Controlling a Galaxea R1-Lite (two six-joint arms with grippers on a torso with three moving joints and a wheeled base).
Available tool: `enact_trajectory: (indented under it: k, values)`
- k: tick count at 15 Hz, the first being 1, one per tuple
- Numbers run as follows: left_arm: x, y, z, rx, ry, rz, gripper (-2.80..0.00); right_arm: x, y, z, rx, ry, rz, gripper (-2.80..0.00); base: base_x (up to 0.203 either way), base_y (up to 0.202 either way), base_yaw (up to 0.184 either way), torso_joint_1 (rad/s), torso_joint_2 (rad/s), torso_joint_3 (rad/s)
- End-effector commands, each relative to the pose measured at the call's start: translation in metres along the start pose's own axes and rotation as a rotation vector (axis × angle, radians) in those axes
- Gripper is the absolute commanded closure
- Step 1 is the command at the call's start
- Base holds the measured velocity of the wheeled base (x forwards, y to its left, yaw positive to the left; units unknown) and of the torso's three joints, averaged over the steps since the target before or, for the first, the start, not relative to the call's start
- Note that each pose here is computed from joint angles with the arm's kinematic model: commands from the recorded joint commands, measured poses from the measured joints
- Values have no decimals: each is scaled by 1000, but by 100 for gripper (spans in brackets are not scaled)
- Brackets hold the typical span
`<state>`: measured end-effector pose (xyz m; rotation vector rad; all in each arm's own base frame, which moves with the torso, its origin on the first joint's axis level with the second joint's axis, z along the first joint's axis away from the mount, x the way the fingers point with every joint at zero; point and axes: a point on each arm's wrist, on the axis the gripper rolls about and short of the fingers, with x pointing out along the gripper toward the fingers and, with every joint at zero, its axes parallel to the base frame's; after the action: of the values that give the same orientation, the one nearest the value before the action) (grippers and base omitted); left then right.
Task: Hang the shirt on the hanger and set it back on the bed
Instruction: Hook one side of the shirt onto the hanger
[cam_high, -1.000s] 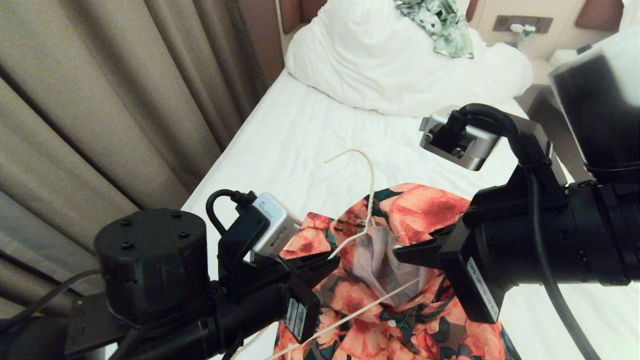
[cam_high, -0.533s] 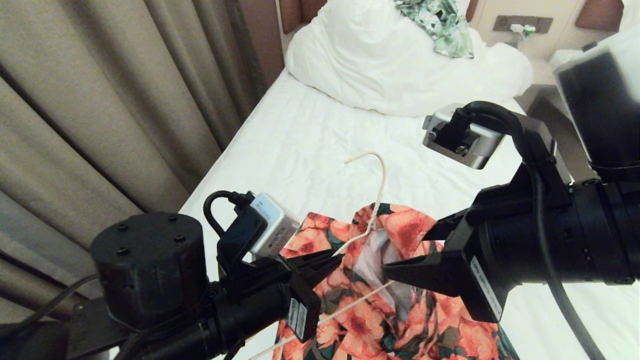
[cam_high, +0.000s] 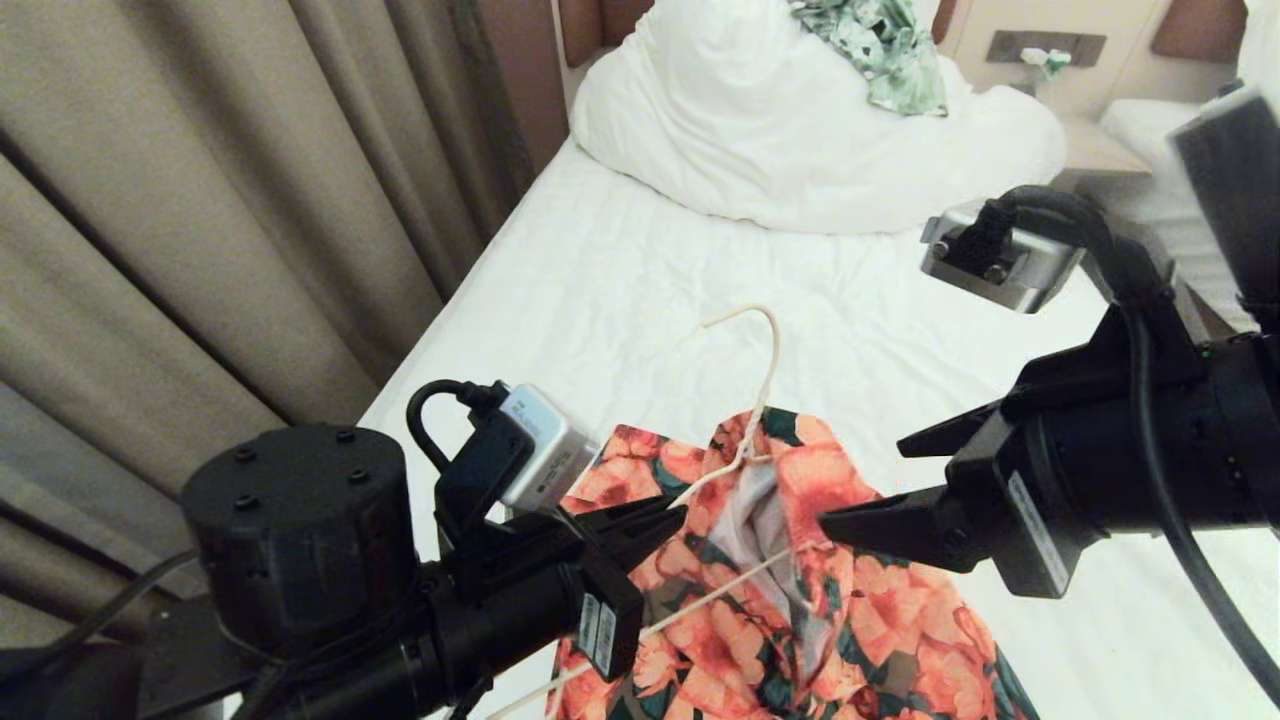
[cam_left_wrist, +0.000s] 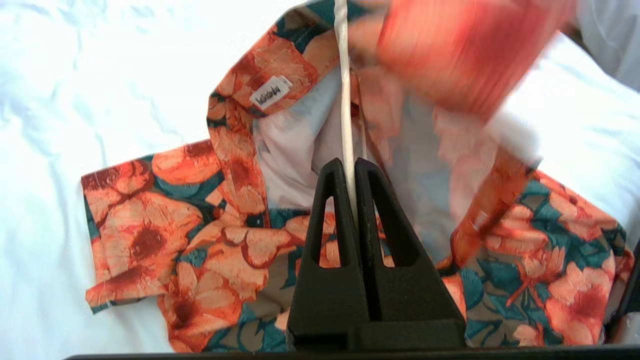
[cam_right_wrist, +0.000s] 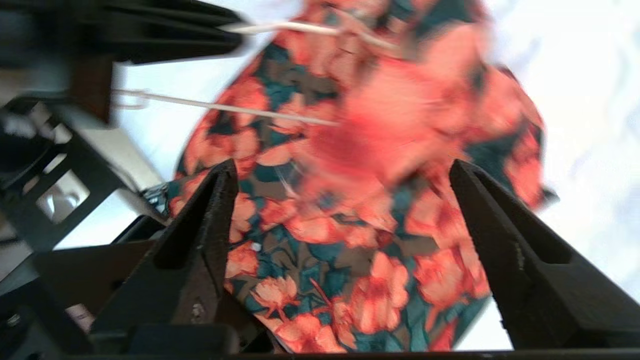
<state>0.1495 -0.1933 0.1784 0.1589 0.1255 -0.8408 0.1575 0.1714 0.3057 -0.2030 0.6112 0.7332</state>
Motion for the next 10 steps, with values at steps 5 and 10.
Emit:
enact_trajectory:
  k: [5,10]
  values:
    - [15,-4,-15,-111,-50,-100,0,-12,-78,-15,98,114,-213,0,0,0,0,0,0,0]
    - [29,-3,-37,-180,-98,-152,0,11,-112,-19,97,198,-191,0,0,0,0,0,0,0]
